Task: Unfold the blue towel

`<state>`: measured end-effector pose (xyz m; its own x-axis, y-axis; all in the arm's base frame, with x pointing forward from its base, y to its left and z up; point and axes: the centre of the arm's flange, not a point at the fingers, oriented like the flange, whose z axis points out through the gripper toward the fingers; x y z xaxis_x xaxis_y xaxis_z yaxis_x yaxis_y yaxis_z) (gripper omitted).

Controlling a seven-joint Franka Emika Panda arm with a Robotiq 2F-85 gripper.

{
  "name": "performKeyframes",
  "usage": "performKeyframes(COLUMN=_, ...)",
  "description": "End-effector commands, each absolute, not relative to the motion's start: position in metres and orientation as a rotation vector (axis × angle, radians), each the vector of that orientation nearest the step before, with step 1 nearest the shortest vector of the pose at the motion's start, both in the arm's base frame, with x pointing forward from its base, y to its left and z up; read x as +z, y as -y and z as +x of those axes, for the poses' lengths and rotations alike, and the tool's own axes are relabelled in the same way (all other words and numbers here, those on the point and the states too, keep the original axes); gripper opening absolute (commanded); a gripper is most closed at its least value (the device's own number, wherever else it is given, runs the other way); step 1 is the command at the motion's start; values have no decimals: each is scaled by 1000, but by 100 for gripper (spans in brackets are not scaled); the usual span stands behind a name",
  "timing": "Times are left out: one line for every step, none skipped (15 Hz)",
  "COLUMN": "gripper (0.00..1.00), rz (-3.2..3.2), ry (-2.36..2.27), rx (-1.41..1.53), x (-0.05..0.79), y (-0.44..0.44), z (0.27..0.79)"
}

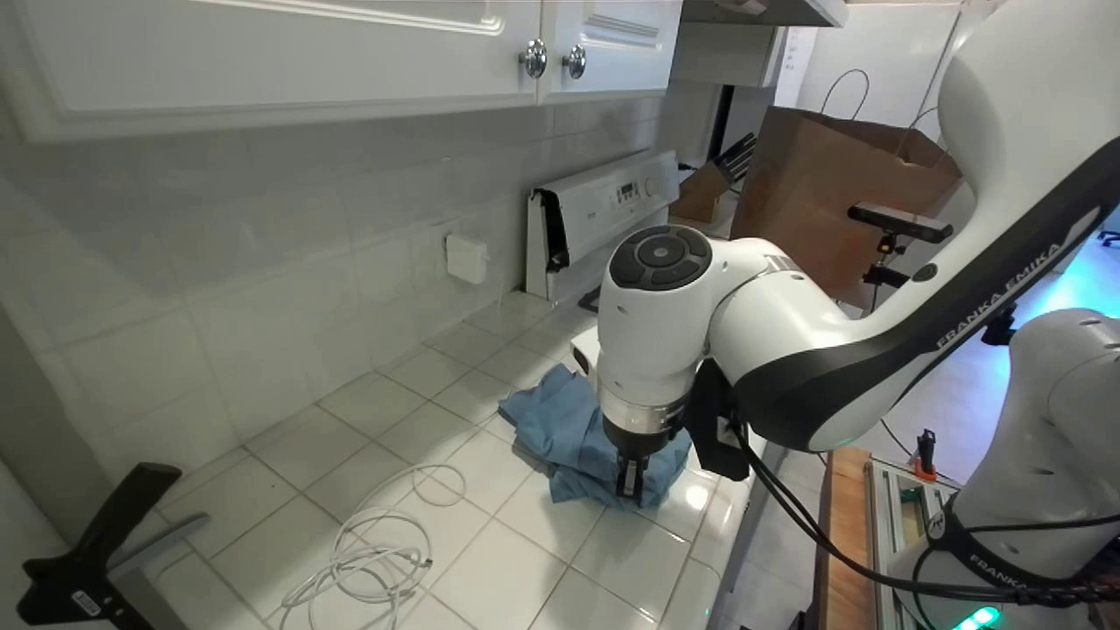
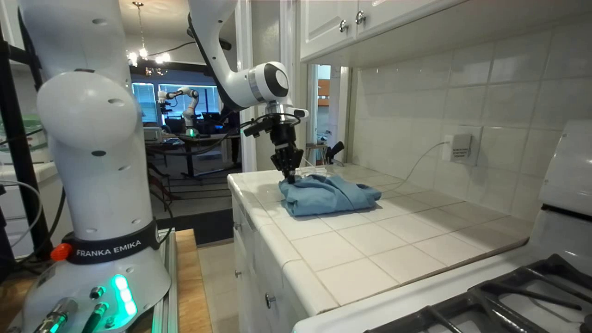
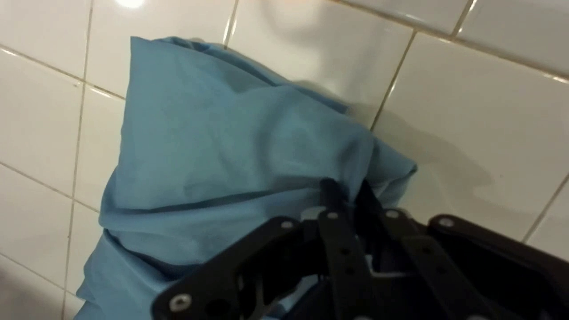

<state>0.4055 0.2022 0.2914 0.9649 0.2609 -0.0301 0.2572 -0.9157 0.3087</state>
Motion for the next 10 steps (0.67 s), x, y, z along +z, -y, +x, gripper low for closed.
performKeyframes(gripper=0, rz=2828, ry=-393, rx=15, x=295, y=-204, z=414)
performKeyframes(gripper=0, rz=2848, ry=-422, rx=21, x=303, y=-201, z=412)
performKeyframes(gripper=1, rz=2880, ry=-449, rx=26, x=314, y=-194, z=407)
performKeyframes(gripper=1, rz=2916, ry=-466, rx=40, x=323, y=-188, z=404)
performKeyframes(gripper=1, rz=2986, ry=-492, rx=86, x=338, y=-178, z=397)
performKeyframes(gripper=1, rz=3036, ry=-492, rx=122, x=352, y=-169, z=392)
performKeyframes(gripper=1, rz=3087, ry=-484, rx=170, x=372, y=-155, z=382)
performKeyframes(gripper=1, rz=3136, ry=-477, rx=215, x=382, y=-144, z=376)
performKeyframes(gripper=1, rz=3182, ry=-467, rx=267, x=391, y=-134, z=370)
performKeyframes(gripper=1, rz=3231, ry=-452, rx=315, x=399, y=-122, z=361)
